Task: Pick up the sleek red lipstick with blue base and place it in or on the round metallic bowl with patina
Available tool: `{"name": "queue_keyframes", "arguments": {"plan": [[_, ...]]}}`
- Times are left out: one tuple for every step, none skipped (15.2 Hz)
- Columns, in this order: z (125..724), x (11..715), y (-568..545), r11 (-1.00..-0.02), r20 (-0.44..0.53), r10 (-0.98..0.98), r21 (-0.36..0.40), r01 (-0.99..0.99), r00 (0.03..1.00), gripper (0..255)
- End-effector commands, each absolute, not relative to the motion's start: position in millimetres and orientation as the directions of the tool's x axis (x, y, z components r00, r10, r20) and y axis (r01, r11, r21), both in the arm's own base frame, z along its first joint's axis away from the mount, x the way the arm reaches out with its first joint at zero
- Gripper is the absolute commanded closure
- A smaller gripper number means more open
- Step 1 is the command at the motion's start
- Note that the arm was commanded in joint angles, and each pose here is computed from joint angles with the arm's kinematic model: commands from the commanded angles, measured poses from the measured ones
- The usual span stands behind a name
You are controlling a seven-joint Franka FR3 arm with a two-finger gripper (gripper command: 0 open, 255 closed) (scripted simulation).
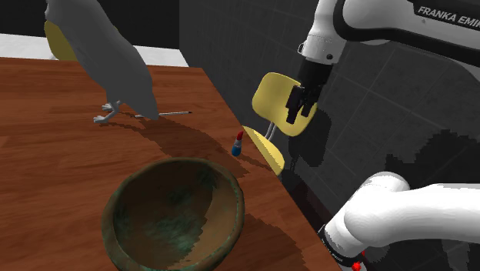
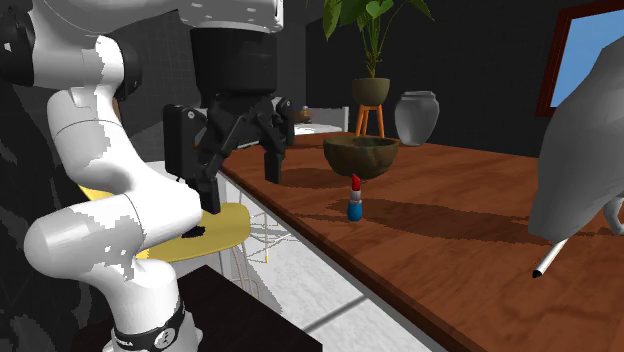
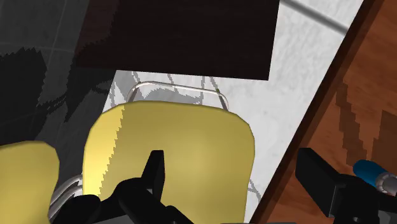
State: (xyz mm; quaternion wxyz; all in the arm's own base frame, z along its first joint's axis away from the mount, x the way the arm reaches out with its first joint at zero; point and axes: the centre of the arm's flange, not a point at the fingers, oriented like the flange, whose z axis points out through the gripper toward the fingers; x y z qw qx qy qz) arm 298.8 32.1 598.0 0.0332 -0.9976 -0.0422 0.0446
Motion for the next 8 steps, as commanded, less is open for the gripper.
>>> {"name": "queue_keyframes", "arguments": {"plan": [[598.0,298.8,32.1,-0.994,-0.086,0.087,-0.070,0.081,0.992,0],[597.6,302.9,45.2,-0.996,-0.099,0.071,-0.069,0.064,0.993,0],[597.0,307.3,58.2,-0.997,-0.112,0.055,-0.068,0.048,0.992,0],[596.4,311.8,71.1,-0.997,-0.125,0.039,-0.066,0.031,0.991,0],[595.7,316.5,84.0,-0.998,-0.138,0.023,-0.064,0.014,0.990,0],[594.9,321.4,96.7,-0.998,-0.151,0.007,-0.062,-0.003,0.989,0],[594.0,326.5,109.4,-0.998,-0.164,-0.010,-0.060,-0.020,0.986,0],[593.1,331.8,122.0,-0.998,-0.176,-0.026,-0.058,-0.036,0.984,0]]}}
